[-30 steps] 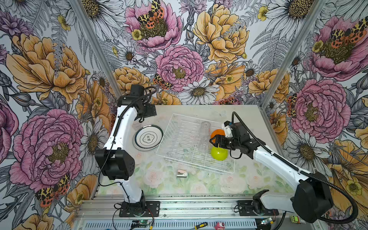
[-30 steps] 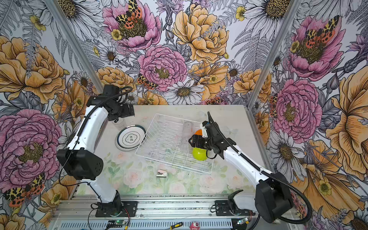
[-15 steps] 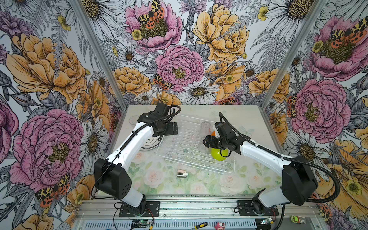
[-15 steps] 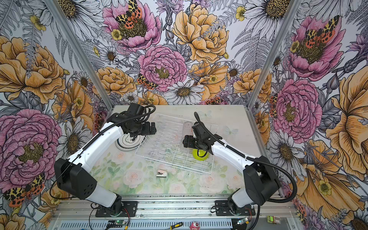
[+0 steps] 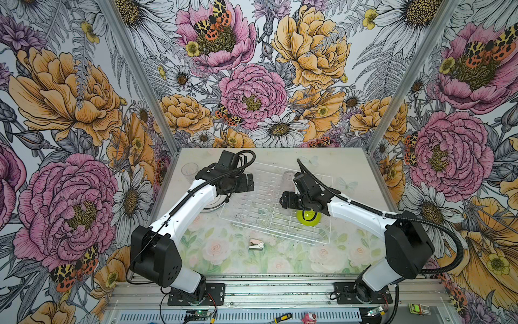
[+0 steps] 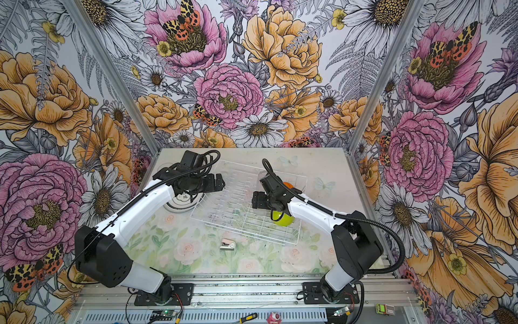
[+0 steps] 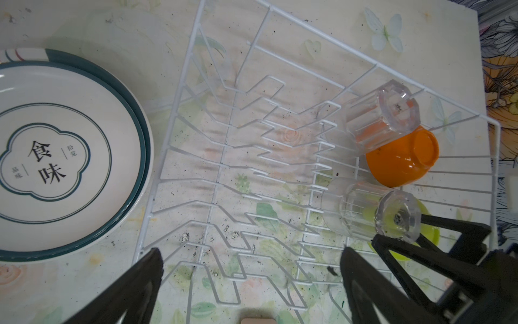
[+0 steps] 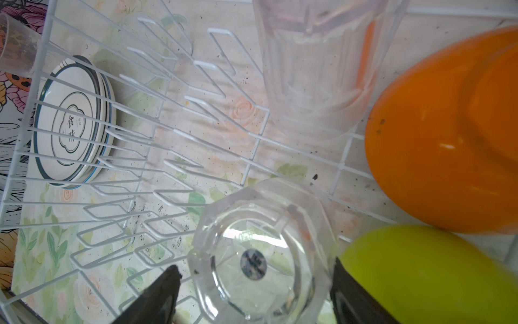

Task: Unload the mixed dishes from the dish rack
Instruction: 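Raise the left gripper over the rack while the right gripper lowers onto another cup, then close the right gripper on the second clear glass cup while the left gripper waits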

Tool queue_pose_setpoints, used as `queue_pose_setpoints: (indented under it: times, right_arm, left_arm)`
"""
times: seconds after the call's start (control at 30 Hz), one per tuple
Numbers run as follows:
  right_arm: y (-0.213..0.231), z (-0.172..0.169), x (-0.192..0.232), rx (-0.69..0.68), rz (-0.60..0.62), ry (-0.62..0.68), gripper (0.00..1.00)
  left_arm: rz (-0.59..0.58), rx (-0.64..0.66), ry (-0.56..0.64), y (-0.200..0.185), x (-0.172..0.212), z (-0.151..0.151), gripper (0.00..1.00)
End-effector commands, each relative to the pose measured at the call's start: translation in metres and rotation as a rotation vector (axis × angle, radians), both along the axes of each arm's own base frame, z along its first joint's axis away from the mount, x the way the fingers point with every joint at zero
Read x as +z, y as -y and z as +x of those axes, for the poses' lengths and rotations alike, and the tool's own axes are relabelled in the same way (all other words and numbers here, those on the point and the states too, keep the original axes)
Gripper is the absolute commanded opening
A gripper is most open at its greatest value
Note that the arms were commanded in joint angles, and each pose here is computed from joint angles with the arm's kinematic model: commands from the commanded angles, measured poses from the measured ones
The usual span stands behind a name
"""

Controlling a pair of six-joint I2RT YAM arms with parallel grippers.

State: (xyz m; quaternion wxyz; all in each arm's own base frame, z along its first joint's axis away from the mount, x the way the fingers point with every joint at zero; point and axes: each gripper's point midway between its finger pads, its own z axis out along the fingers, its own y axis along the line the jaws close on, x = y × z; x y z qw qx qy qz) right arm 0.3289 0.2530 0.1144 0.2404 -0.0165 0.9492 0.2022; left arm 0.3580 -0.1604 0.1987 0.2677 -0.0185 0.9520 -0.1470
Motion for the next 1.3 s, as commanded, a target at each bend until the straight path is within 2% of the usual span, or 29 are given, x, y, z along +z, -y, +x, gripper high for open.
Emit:
queue_pose_setpoints:
  times: [0.0,0.6,1.0,1.27]
  right_arm:
    - [-0.001,0.008,0.001,-0.027,-0.036,0.021,0.84]
    - [0.002,0.017,-0.013,-0.074,-0.079,0.011,0.83]
    - [0.003,0.016,-0.005,-0.089,-0.063,0.024,0.66]
    - [0.004,0.014,0.004,-0.083,-0.043,0.036,0.62]
  left_arm:
    - [-0.035,-0.027,0.041,0.008,0.011,-0.002,0.99]
    - [-0.063,-0.066,0.035,0.021,0.011,-0.004,0.99]
    - [-0.065,-0.095,0.025,0.034,0.006,-0.008,0.99]
    - [-0.052,-0.112,0.011,0.041,-0.001,-0.012,0.99]
